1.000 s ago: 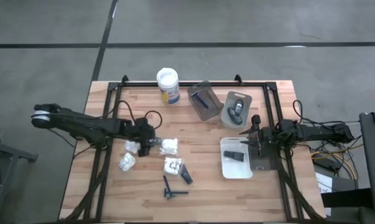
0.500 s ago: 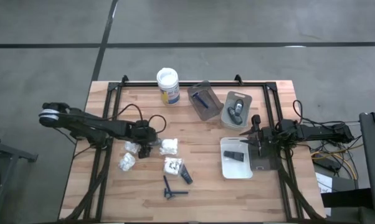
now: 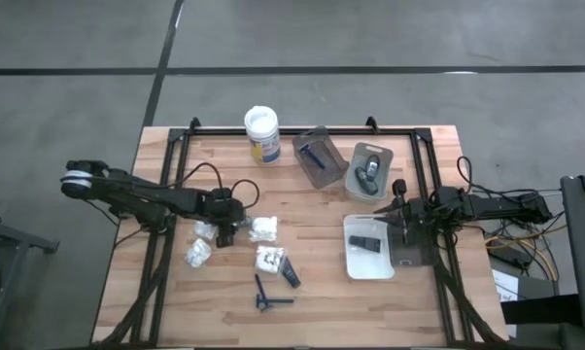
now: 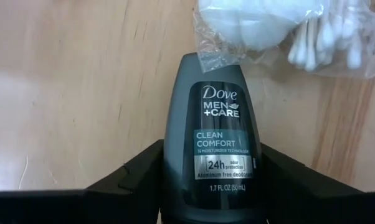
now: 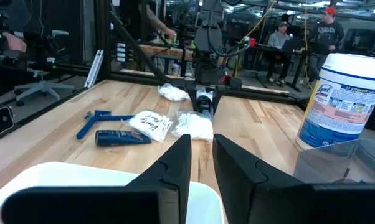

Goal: Pick & Place Travel size toiletries
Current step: Put the gray deodorant into the gray bin

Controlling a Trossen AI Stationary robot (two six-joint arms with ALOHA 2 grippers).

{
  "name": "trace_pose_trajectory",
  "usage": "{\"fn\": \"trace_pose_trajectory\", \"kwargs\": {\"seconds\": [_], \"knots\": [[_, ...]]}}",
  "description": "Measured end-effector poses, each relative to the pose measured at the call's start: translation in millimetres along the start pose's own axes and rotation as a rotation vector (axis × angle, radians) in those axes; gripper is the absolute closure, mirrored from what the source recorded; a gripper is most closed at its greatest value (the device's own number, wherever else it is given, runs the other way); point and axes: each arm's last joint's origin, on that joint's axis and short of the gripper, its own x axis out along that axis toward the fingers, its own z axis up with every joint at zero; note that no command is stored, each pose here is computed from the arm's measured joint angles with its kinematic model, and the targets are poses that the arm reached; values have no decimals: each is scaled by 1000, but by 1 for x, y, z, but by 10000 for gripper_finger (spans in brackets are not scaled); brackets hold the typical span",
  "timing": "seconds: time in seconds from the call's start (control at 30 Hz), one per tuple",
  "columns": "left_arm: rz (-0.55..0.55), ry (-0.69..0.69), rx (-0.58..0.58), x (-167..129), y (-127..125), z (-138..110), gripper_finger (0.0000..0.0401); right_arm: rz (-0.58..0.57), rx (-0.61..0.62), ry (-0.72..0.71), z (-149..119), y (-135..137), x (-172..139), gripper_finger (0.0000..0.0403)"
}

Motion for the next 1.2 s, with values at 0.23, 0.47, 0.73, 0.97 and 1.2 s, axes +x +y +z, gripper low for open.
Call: {"fn": "trace_pose_trajectory", "kwargs": {"seconds": [0.23, 0.47, 0.73, 0.97, 1.2], "knots": [[36, -16, -29, -1, 1, 2, 190, 0, -1, 0, 0, 0, 0, 360], [71, -163, -54, -11, 1, 22, 184, 0, 1, 0, 0, 0, 0, 347], [107, -318, -81, -29, 1, 53, 184, 0, 2, 1, 0, 0, 0, 318], [117, -431, -88, -41, 1, 71, 183, -18, 3, -3, 0, -1, 0, 301], [114, -546, -64, -49, 0, 85, 182, -18, 2, 3, 0, -1, 0, 289]]}}
